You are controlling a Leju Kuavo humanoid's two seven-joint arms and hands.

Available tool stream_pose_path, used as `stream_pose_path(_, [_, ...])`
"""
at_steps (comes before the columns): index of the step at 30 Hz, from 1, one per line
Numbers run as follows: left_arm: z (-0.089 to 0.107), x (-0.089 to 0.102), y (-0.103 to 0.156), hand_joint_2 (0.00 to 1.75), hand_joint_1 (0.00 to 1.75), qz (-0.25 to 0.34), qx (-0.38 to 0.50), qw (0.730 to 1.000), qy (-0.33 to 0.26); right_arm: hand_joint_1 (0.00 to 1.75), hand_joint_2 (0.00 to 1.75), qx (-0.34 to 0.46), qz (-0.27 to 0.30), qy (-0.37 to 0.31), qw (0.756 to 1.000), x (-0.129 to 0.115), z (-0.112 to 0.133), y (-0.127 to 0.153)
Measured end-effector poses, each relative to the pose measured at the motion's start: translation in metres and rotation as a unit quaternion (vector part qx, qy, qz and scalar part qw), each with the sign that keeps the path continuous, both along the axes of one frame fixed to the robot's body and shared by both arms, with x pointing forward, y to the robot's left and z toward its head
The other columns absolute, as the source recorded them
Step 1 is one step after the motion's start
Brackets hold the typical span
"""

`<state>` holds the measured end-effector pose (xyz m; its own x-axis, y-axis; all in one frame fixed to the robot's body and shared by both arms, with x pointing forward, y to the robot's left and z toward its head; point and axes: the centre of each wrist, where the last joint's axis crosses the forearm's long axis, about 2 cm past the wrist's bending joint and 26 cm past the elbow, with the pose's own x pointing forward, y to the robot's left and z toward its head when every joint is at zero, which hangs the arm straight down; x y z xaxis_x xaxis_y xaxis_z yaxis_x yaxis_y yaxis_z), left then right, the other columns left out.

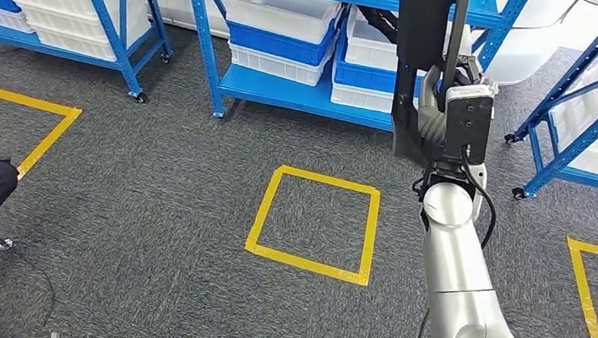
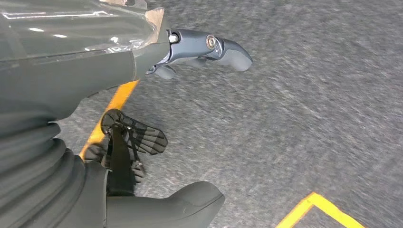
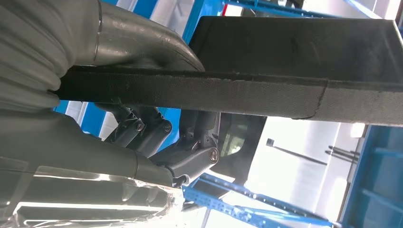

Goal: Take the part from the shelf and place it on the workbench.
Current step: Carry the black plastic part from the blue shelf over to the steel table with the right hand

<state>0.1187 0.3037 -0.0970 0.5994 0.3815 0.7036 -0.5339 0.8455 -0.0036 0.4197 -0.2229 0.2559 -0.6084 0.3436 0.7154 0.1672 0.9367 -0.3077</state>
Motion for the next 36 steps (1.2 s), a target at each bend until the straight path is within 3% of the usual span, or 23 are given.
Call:
stream_pose_path(6, [0.000,0.001,-0.006,1.75,0.00,-0.007,-0.013,1.000,0.023,1.75,1.75,-0.011,-0.006,0.004,1.000,-0.001,0.000,-0.002])
stream_pose_path(15, [-0.002,-0.007,-0.013,1.75,0.00,-0.004,-0.015,0.994,0.111,1.75,1.75,-0.022,-0.001,-0.007,1.000,-0.006,0.009,-0.001])
stream_pose_path(23, [-0.010,-0.051,-0.020,1.75,0.00,0.005,-0.035,0.977,0.210,1.75,1.75,-0.025,-0.006,0.009,1.000,-0.015,0.000,-0.004])
stream_pose_path(29, [-0.012,-0.062,-0.021,1.75,0.00,0.010,-0.033,0.973,0.229,1.75,1.75,-0.020,-0.002,0.004,1.000,-0.018,0.002,-0.001])
stream_pose_path(36, [-0.012,-0.061,-0.020,1.75,0.00,-0.001,-0.019,0.982,0.187,1.75,1.75,-0.021,-0.005,0.019,1.000,-0.026,-0.011,0.000])
